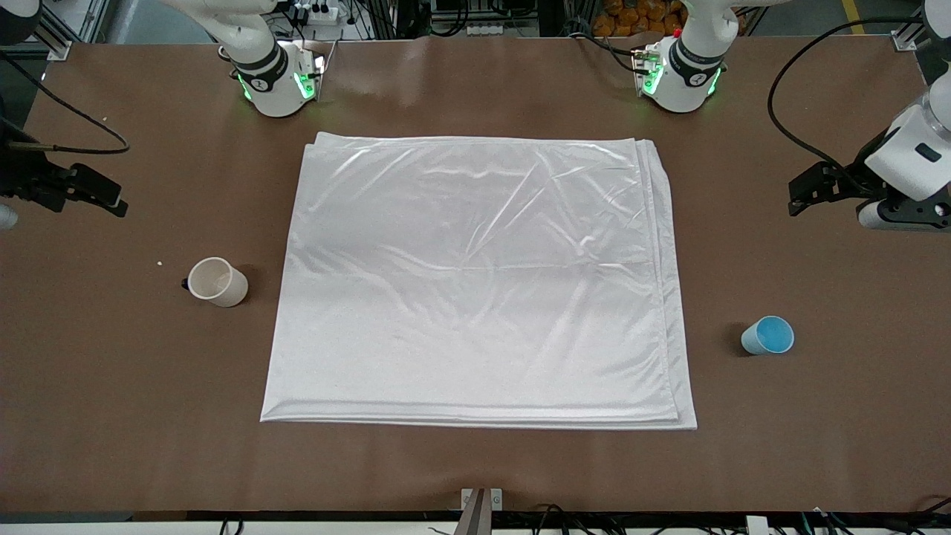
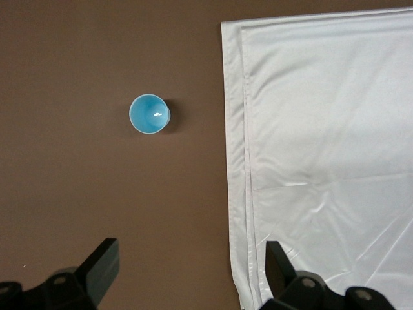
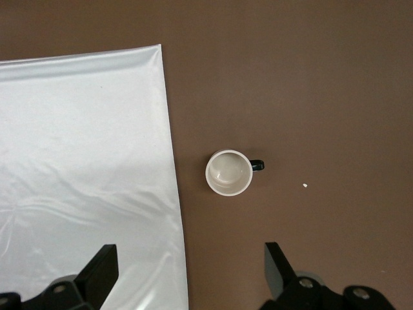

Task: Place blue cup into white mug on cloth

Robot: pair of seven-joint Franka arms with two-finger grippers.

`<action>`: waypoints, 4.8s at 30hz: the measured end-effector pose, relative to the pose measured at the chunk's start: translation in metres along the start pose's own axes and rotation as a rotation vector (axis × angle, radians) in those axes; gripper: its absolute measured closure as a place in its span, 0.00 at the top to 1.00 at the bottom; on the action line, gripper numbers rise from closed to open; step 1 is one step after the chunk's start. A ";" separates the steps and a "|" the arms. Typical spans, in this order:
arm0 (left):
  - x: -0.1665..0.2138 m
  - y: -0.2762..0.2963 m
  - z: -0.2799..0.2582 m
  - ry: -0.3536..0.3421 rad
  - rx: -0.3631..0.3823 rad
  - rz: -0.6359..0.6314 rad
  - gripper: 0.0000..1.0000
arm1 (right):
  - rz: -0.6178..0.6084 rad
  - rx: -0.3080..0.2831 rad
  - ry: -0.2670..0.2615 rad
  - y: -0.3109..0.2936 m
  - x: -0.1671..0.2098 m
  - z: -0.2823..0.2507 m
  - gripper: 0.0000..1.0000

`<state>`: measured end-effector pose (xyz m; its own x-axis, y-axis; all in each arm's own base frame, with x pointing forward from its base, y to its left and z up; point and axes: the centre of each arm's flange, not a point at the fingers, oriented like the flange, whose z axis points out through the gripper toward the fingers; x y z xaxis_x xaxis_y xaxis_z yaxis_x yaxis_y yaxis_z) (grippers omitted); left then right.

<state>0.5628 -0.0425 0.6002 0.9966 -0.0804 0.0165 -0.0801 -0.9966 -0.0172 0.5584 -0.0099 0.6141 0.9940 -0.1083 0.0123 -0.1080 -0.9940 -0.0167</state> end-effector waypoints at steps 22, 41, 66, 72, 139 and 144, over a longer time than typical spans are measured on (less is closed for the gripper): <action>0.020 -0.031 0.054 -0.101 0.054 0.019 1.00 | -0.114 -0.001 0.003 0.024 0.008 0.081 1.00; 0.067 -0.111 0.220 -0.224 0.083 -0.028 1.00 | -0.364 -0.006 0.011 0.049 0.003 0.137 1.00; 0.114 -0.128 0.325 -0.158 0.098 -0.013 1.00 | -0.919 0.012 -0.034 0.084 0.003 0.227 1.00; 0.120 -0.134 0.339 -0.123 0.099 -0.017 1.00 | -1.050 0.016 -0.034 0.099 0.010 0.258 1.00; 0.128 -0.084 0.267 -0.097 -0.039 -0.141 0.05 | -1.803 -0.008 -0.028 0.119 0.003 0.412 0.99; 0.125 -0.067 0.246 -0.109 -0.049 -0.145 0.05 | -1.807 -0.005 -0.029 0.120 0.002 0.416 0.73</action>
<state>0.6967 0.0179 0.3570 0.9936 0.0641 -0.0929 0.0668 -0.9974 0.0263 0.5536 -0.1230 0.1966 -0.1272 0.9919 -0.0056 0.9919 0.1272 -0.0017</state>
